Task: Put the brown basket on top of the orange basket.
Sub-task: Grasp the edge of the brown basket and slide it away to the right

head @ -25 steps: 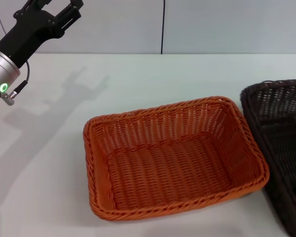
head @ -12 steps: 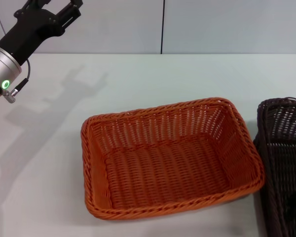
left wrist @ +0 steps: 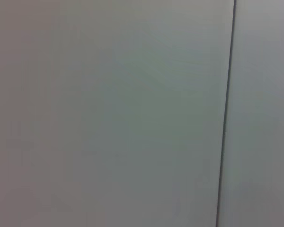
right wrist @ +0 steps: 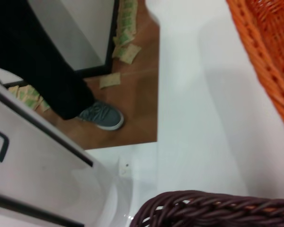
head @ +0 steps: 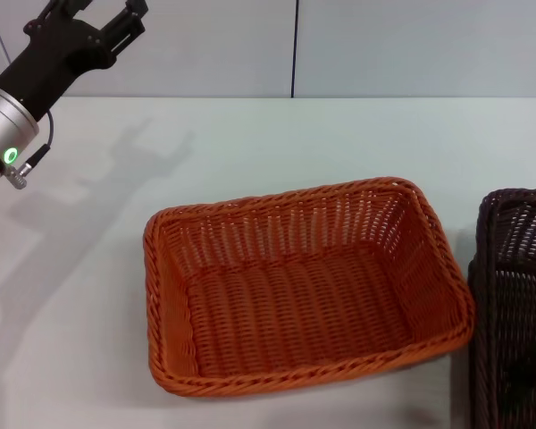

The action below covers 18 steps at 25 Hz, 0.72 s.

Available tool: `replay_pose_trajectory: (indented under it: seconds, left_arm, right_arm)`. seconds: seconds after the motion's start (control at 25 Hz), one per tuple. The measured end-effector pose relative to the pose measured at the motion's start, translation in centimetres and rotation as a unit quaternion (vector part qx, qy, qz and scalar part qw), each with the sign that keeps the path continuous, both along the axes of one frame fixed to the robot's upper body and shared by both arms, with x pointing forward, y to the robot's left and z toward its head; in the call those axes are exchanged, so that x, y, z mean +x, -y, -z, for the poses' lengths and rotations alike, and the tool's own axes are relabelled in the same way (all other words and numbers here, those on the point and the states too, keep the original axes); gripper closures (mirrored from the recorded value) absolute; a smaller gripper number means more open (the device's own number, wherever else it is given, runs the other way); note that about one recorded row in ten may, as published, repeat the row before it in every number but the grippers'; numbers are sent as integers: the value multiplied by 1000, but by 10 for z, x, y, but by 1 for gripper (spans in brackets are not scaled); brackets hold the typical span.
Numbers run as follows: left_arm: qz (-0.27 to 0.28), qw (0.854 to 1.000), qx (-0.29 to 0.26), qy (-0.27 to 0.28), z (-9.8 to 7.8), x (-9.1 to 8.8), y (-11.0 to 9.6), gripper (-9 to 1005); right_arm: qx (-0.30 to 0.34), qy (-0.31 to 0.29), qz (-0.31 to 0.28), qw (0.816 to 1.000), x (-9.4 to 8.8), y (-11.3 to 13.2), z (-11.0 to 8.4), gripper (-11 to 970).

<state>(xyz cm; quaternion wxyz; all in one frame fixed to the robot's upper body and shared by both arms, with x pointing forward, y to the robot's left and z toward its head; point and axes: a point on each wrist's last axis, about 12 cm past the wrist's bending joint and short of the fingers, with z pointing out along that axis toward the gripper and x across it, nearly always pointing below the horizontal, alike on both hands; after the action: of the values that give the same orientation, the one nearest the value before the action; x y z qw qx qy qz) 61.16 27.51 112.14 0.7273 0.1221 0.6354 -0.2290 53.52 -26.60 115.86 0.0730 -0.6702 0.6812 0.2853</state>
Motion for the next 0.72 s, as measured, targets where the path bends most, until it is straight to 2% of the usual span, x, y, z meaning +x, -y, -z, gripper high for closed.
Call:
replay_pose_trajectory:
  seconds: [0.28, 0.72]
  left_arm:
    - [12, 1000, 8, 4, 3, -2, 6, 152]
    - [23, 999, 20, 11, 3, -3, 10, 152]
  right_arm:
    - [27, 40, 72, 996, 11, 21, -6, 405]
    - [101, 99, 174, 975, 20, 55, -20, 404]
